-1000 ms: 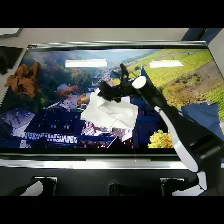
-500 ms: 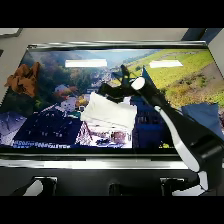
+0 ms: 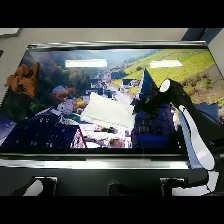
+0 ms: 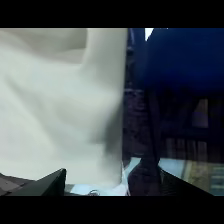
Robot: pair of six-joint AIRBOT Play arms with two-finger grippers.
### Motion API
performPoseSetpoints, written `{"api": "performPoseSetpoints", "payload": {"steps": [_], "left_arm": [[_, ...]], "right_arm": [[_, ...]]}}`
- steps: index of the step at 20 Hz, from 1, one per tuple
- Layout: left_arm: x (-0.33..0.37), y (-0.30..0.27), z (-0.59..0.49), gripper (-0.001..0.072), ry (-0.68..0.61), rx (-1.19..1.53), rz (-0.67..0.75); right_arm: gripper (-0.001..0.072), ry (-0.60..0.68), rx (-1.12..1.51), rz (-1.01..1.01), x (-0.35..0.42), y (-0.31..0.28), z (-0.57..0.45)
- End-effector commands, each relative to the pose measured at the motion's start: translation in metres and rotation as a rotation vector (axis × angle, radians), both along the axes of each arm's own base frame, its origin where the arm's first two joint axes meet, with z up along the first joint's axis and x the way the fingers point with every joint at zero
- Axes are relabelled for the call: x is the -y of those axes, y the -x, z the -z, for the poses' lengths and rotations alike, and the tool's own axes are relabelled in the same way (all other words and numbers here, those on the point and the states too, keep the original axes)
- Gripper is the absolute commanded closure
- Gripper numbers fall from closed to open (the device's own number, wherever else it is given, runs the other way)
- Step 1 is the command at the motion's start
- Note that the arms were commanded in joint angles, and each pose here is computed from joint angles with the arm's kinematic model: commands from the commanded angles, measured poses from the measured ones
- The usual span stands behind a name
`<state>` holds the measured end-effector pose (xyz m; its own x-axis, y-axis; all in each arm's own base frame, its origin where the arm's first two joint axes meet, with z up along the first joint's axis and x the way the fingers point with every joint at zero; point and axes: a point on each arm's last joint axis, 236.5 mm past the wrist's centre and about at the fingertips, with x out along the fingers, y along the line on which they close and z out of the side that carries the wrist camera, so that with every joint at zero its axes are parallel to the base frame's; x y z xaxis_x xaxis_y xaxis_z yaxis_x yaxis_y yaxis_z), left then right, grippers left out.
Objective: Fold the shirts.
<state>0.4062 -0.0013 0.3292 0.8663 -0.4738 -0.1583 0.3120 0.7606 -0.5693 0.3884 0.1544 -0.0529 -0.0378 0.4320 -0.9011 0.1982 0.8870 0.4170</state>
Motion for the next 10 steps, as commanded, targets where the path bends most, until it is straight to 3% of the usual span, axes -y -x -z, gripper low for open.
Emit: {"api": "performPoseSetpoints", "payload": {"steps": [1,3,5,6,7,8,10], "left_arm": [[0.000,0.000,0.000,0.0682,-0.006,0.004,0.001],[0.000,0.001,-0.001,0.0682,-0.005,0.005,0.001],[0.000,0.001,-0.001,0.0682,-0.002,0.003,0.001],[0.000,0.001,-0.001,0.0682,-0.001,0.003,0.001],[0.001,0.001,-0.001,0.0682,0.001,0.004,0.002],[0.001,0.001,-0.001,0.0682,0.001,0.005,0.002],[0.001,0.001,-0.001,0.0682,0.000,0.004,0.002]], "right_arm": [[0.0059,-0.121,-0.064,0.045,-0.021,0.004,0.030],[0.0130,-0.158,-0.091,0.080,-0.029,0.001,0.042],[0.0265,-0.214,-0.103,0.122,-0.040,-0.005,0.044],[0.0385,-0.227,-0.099,0.135,-0.043,-0.008,0.043],[0.0586,-0.235,-0.094,0.140,-0.044,-0.010,0.042],[0.0666,-0.244,-0.076,0.126,-0.045,-0.012,0.038],[0.0666,-0.270,0.040,0.030,-0.048,-0.022,0.014]]}}
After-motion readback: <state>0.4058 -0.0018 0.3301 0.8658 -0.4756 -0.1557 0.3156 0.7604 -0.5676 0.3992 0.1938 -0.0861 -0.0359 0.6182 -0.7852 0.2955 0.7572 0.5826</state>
